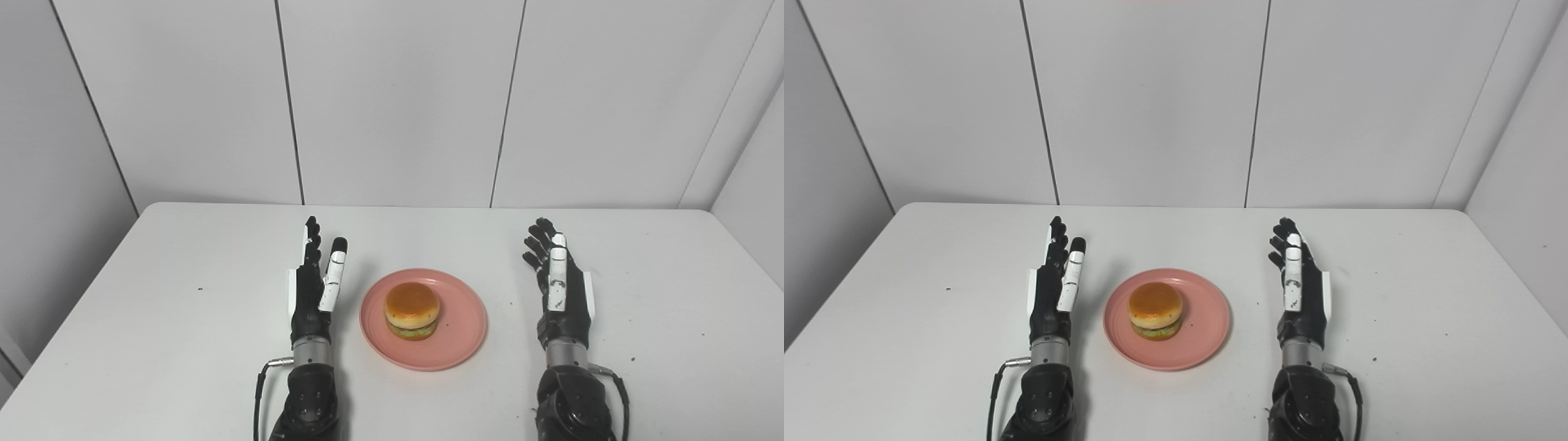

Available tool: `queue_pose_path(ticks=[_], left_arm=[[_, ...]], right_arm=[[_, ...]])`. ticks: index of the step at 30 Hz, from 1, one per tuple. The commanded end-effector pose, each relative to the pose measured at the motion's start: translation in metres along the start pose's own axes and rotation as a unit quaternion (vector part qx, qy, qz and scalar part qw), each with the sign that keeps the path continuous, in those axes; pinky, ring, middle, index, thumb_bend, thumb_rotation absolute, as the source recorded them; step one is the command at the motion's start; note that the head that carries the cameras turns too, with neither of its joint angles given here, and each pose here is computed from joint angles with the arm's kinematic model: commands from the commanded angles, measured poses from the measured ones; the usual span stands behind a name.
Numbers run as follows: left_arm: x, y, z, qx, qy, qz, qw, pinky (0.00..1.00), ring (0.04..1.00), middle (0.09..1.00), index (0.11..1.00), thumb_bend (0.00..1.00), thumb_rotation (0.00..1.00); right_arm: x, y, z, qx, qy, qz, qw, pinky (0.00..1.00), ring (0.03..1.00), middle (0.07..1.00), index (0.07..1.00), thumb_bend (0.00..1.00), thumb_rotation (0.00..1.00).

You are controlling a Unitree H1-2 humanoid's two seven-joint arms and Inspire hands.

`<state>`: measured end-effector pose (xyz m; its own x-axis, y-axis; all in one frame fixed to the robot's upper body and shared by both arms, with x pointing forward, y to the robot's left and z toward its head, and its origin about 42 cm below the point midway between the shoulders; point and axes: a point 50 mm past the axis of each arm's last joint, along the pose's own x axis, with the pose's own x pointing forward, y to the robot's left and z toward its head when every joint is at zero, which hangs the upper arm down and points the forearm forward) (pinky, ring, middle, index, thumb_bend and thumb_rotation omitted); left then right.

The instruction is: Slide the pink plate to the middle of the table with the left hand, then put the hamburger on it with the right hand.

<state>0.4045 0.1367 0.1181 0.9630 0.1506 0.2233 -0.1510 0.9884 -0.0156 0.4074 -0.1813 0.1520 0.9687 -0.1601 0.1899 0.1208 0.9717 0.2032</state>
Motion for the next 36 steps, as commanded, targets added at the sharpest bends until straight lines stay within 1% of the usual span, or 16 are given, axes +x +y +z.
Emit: queue_pose_path(ticks=[1, 4, 8, 10, 12, 14, 17, 19, 20, 22, 24, 27, 29, 32, 36], left_arm=[[-0.018, 0.014, -0.022, 0.014, 0.039, -0.007, 0.999, 1.0, 1.0, 1.0, 1.0, 0.69, 0.91], [-0.015, 0.018, -0.02, 0.018, 0.053, -0.018, 0.998, 1.0, 1.0, 1.0, 1.0, 0.72, 0.92], [-0.011, 0.022, -0.019, 0.026, 0.067, -0.018, 0.997, 1.0, 1.0, 0.999, 1.0, 0.79, 0.93], [-0.011, 0.023, -0.018, 0.025, 0.073, -0.017, 0.997, 1.0, 1.0, 0.995, 1.0, 0.79, 0.93], [-0.011, 0.024, -0.018, 0.023, 0.079, -0.016, 0.996, 1.0, 0.997, 0.984, 0.998, 0.76, 0.92], [-0.011, 0.025, -0.018, 0.025, 0.087, -0.015, 0.996, 0.99, 0.995, 0.981, 0.995, 0.76, 0.92], [-0.012, 0.024, -0.019, 0.023, 0.098, -0.008, 0.995, 0.95, 0.975, 0.962, 0.968, 0.78, 0.88], [-0.013, 0.024, -0.019, 0.024, 0.101, -0.006, 0.995, 0.91, 0.959, 0.951, 0.964, 0.78, 0.87], [-0.014, 0.024, -0.019, 0.022, 0.104, -0.004, 0.994, 0.91, 0.96, 0.954, 0.967, 0.77, 0.87], [-0.016, 0.023, -0.02, 0.018, 0.109, 0.001, 0.994, 0.91, 0.965, 0.959, 0.961, 0.78, 0.85], [-0.017, 0.021, -0.02, 0.016, 0.111, 0.005, 0.994, 0.92, 0.966, 0.961, 0.96, 0.78, 0.85], [-0.02, 0.019, -0.02, 0.011, 0.107, 0.009, 0.994, 0.94, 0.976, 0.977, 0.958, 0.78, 0.84], [-0.021, 0.016, -0.021, 0.008, 0.106, 0.009, 0.994, 0.94, 0.983, 0.994, 0.966, 0.78, 0.83], [-0.022, 0.012, -0.021, 0.01, 0.112, 0.011, 0.994, 0.92, 0.977, 0.988, 0.963, 0.84, 0.84], [-0.023, 0.009, -0.022, 0.012, 0.115, 0.01, 0.993, 0.93, 0.976, 0.988, 0.961, 0.84, 0.84]], right_arm=[[0.006, 0.008, 0.011, 0.009, -0.036, 0.015, 0.999, 0.89, 0.878, 0.872, 0.853, 0.77, 1.0], [0.002, 0.008, 0.004, -0.001, -0.028, 0.013, 1.0, 0.88, 0.868, 0.867, 0.852, 0.77, 1.0], [-0.003, 0.007, 0.0, -0.014, -0.026, 0.016, 0.999, 0.87, 0.861, 0.867, 0.856, 0.76, 1.0], [-0.005, 0.006, -0.002, -0.021, -0.022, 0.017, 0.999, 0.87, 0.864, 0.868, 0.858, 0.75, 1.0], [-0.006, 0.005, -0.005, -0.022, -0.015, 0.018, 0.999, 0.89, 0.877, 0.875, 0.857, 0.76, 1.0], [-0.007, 0.004, -0.006, -0.03, -0.011, 0.02, 0.999, 0.9, 0.881, 0.877, 0.857, 0.76, 1.0], [-0.008, 0.003, -0.007, -0.051, -0.004, 0.023, 0.998, 0.9, 0.886, 0.883, 0.853, 0.75, 1.0], [-0.008, 0.003, -0.008, -0.056, 0.007, 0.027, 0.998, 0.91, 0.893, 0.89, 0.857, 0.76, 1.0], [-0.008, 0.003, -0.008, -0.056, 0.017, 0.029, 0.998, 0.92, 0.897, 0.894, 0.859, 0.75, 1.0], [-0.008, 0.003, -0.008, -0.055, 0.042, 0.029, 0.997, 0.95, 0.922, 0.922, 0.872, 0.75, 1.0], [-0.008, 0.003, -0.008, -0.059, 0.066, 0.026, 0.996, 0.95, 0.924, 0.93, 0.876, 0.75, 1.0], [-0.007, 0.004, -0.007, -0.065, 0.087, 0.023, 0.994, 0.95, 0.927, 0.939, 0.877, 0.71, 1.0], [-0.006, 0.004, -0.007, -0.073, 0.097, 0.023, 0.992, 0.95, 0.93, 0.947, 0.876, 0.69, 1.0], [-0.005, 0.005, -0.007, -0.08, 0.106, 0.024, 0.991, 0.94, 0.942, 0.958, 0.885, 0.69, 1.0], [-0.005, 0.005, -0.007, -0.086, 0.111, 0.029, 0.99, 0.93, 0.945, 0.963, 0.896, 0.68, 1.0]])
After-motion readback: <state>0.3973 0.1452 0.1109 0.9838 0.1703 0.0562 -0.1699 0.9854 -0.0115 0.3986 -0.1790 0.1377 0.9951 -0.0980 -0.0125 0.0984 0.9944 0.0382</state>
